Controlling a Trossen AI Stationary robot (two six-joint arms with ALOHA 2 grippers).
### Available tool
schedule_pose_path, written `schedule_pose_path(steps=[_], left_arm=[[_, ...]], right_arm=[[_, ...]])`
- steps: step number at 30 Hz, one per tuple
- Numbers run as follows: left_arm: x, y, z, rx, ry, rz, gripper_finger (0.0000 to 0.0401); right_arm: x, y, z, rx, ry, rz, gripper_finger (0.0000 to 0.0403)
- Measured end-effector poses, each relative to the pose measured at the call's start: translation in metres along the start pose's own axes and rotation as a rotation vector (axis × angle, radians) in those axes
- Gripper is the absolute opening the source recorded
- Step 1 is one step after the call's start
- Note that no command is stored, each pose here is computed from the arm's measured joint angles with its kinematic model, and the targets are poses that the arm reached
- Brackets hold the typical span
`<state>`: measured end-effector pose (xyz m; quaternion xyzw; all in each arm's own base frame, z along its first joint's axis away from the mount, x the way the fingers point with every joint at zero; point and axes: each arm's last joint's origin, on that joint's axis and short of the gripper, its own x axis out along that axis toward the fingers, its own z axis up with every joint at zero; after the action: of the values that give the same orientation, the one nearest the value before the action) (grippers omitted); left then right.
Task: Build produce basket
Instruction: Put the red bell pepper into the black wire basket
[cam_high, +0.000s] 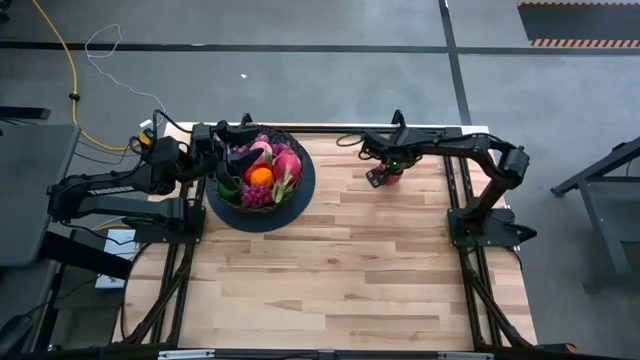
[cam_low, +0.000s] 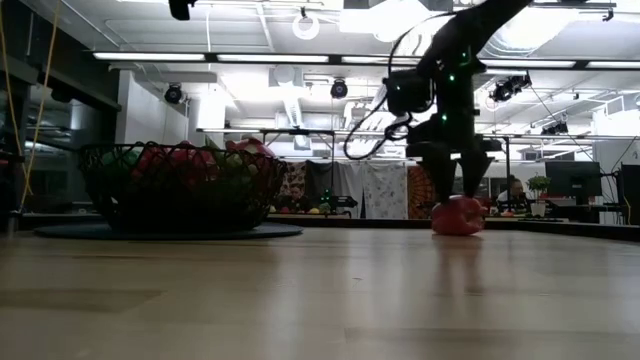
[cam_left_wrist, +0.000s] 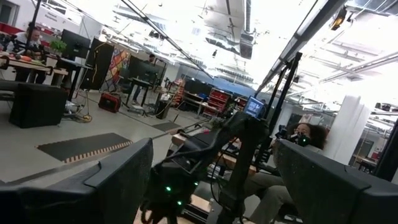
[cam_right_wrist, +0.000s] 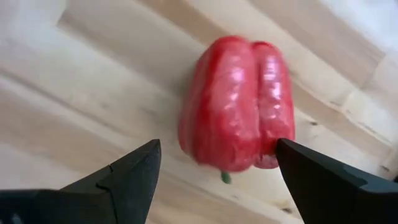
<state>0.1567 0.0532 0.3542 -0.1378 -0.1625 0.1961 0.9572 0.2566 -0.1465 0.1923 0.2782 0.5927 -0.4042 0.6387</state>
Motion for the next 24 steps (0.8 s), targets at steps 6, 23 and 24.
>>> schedule_pose_path(steps=[6,23,24], left_arm=[[0.000,0.000,0.000,-0.003,0.000,0.000,0.0327],[0.000,0.000,0.000,-0.003,0.000,0.001,0.0327],[0.000,0.000,0.000,-0.003,0.000,0.001,0.0327]], right_arm=[[-0.003,0.016,-0.009,-0.011,-0.013,0.004,0.0306],[-0.063,-0.009,-0.024,0.248,-0.207,0.073,0.0307],[-0.067,-0.012,-0.025,0.283,-0.233,0.072,0.0307]])
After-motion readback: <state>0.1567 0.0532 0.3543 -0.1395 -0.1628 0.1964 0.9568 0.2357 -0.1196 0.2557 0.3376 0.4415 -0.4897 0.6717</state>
